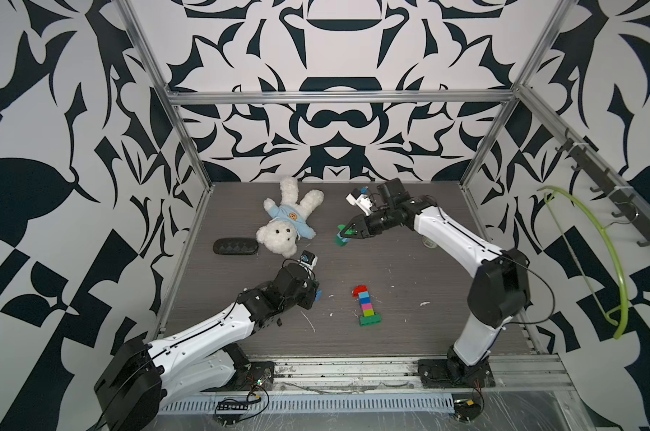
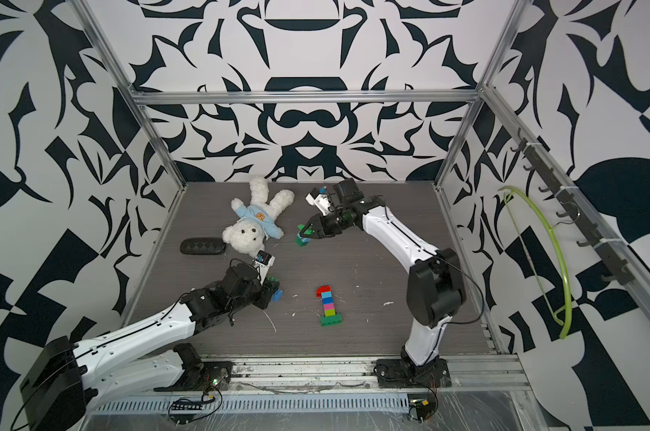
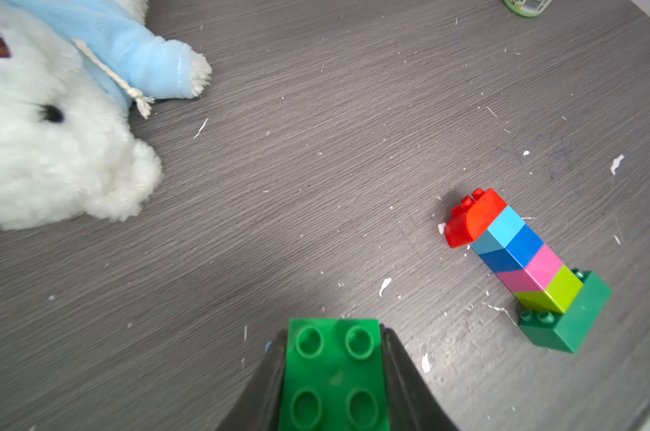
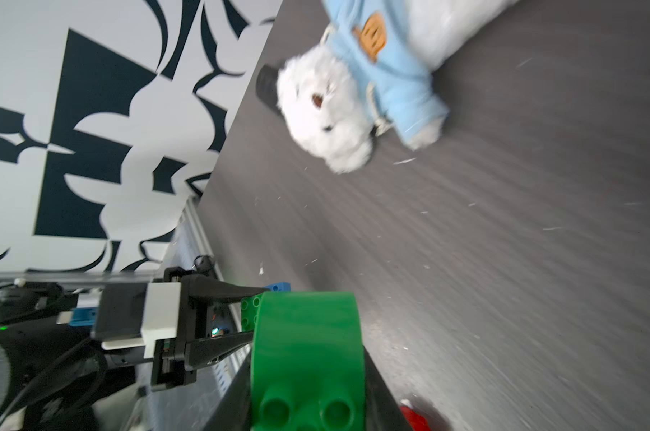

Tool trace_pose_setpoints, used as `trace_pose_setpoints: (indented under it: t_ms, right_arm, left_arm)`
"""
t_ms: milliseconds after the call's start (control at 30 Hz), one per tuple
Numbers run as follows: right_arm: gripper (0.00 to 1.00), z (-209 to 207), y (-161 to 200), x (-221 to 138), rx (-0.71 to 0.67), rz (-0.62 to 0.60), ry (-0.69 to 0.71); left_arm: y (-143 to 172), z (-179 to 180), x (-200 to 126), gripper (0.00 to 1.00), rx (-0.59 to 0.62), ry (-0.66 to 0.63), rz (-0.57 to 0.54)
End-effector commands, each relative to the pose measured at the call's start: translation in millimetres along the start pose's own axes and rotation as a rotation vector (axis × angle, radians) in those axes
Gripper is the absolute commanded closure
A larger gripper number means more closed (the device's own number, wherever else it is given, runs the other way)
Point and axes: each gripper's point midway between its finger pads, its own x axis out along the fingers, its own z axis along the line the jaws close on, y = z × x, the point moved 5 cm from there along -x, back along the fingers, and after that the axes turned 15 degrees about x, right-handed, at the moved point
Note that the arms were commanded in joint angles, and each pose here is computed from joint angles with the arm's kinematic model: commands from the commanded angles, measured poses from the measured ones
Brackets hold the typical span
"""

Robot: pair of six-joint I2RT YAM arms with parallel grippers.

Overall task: Assemble the number 1 with lego
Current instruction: Place the lego brick at the center of the board.

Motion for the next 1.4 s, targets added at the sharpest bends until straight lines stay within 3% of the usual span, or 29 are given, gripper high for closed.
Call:
trace_pose_setpoints:
  t_ms: [0, 100, 400, 633, 733, 933, 1000, 1100, 1233, 1367]
  right_arm:
    - [0.78, 7, 7, -26, -0.062, -0.105, 0.123]
    - [0.78, 9, 15, -39, -0.070, -0.140, 0.158]
    - [0.78, 6, 28, -50, -0.053, -0.143, 0.217]
    - [0.80, 1, 33, -50, -0.049, -0.128, 0.244]
    - [0.80, 3, 33, -49, -0.060, -0.124, 0.247]
    - [0.82, 14, 40, -29, -0.188, -0.075, 0.325]
    - [0.83, 19, 45, -16, -0.252, -0.049, 0.366]
    - [0.84, 28, 55, 6, -0.357, -0.007, 0.410]
    - [0.84, 42, 72, 48, -0.490, 0.066, 0.423]
    - [0.85, 49, 84, 81, -0.576, 0.126, 0.441]
  left_arm:
    - [-22, 0, 10, 0.72, -0.005, -0.059, -0.138]
    - [-18, -6, 22, 0.70, 0.046, -0.103, -0.167]
    - [8, -15, 51, 0.63, 0.048, -0.106, -0.138]
    - [26, -15, 55, 0.45, 0.054, -0.108, -0.112]
    - [26, -13, 50, 0.29, 0.060, -0.112, -0.124]
    - [-14, -10, 2, 0.06, 0.039, -0.078, -0.278]
    - [-32, -1, -27, 0.02, -0.014, -0.101, -0.356]
    - [-34, 32, -62, 0.00, -0.219, -0.258, -0.370]
    - [-4, 78, -82, 0.00, -0.516, -0.396, -0.204]
    - [29, 109, -77, 0.00, -0.838, -0.344, -0.016]
